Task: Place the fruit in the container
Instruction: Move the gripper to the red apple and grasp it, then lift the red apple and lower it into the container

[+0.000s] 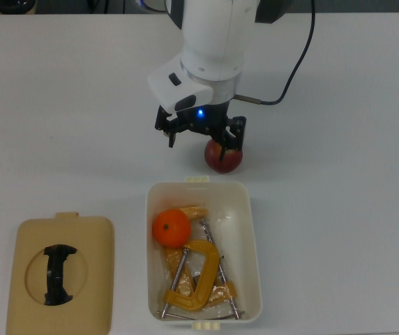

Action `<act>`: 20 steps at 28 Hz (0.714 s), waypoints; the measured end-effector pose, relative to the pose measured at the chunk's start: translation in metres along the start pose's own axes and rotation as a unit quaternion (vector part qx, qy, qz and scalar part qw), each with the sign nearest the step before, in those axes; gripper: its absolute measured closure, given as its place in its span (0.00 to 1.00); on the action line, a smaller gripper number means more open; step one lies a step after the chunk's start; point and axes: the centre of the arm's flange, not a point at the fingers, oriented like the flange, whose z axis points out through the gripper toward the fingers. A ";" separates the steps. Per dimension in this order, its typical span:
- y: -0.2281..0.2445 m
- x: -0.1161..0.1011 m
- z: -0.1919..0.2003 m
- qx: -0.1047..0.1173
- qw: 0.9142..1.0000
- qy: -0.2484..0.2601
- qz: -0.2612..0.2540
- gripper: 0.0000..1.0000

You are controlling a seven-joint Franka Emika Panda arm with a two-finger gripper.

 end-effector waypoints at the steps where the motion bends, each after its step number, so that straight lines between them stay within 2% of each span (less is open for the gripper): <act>1: -0.004 -0.004 0.004 0.000 1.000 -0.005 -0.006 0.00; 12: -0.046 -0.060 0.063 -0.014 0.995 -0.068 -0.065 0.00; 20: -0.061 -0.077 0.076 -0.020 0.993 -0.070 -0.088 0.00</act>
